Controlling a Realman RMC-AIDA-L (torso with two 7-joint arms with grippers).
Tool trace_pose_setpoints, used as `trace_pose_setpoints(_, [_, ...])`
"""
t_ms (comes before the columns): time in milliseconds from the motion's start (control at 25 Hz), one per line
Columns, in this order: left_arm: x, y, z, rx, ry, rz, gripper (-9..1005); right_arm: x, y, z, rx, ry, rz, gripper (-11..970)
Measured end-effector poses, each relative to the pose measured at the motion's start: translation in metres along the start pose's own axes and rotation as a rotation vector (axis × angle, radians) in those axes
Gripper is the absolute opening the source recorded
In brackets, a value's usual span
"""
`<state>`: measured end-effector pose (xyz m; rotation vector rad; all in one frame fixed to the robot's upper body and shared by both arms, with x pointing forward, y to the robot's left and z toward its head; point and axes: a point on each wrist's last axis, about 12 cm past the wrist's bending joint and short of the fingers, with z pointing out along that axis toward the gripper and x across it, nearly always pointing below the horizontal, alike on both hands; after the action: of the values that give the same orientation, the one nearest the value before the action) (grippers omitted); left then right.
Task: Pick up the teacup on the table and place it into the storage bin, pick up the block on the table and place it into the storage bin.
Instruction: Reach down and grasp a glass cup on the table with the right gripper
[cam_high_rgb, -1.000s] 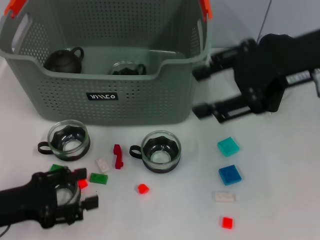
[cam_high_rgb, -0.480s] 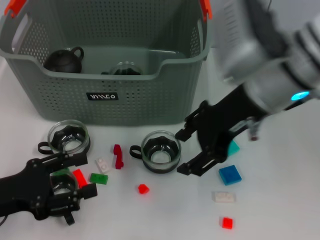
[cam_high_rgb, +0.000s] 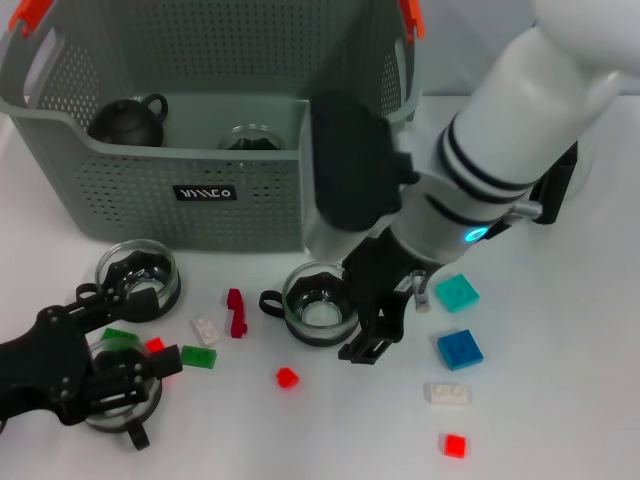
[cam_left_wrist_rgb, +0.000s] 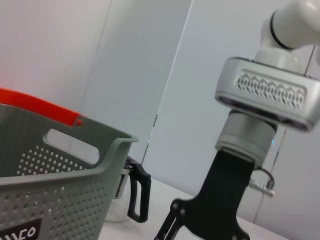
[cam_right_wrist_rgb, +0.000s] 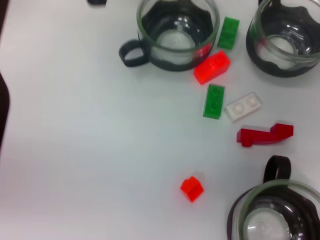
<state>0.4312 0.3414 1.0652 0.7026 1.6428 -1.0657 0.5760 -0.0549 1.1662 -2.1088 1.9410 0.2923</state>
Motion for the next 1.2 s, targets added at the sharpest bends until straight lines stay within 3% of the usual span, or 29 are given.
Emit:
trace_pose_setpoints(360, [0.002, 0.001, -0.001, -0.024, -0.006, -0.005, 808, 0.001, 0.003, 0.033, 0.054, 0.043, -0.033, 749])
trace_pose_setpoints(840, [0.002, 0.002, 0.000, -0.030, -0.004, -0.012, 808, 0.007, 0.007, 0.050, 0.064, 0.059, -0.024, 721])
trace_pose_setpoints(1040, [0.003, 0.002, 0.000, -0.034, -0.003, -0.014, 808, 0.001, 0.008, 0.043, 0.062, 0.017, -0.018, 484])
trace_pose_setpoints(1200, [0.004, 0.002, 0.001, -0.038, -0.002, -0.017, 808, 0.001, 0.007, 0.043, 0.059, 0.028, -0.019, 397])
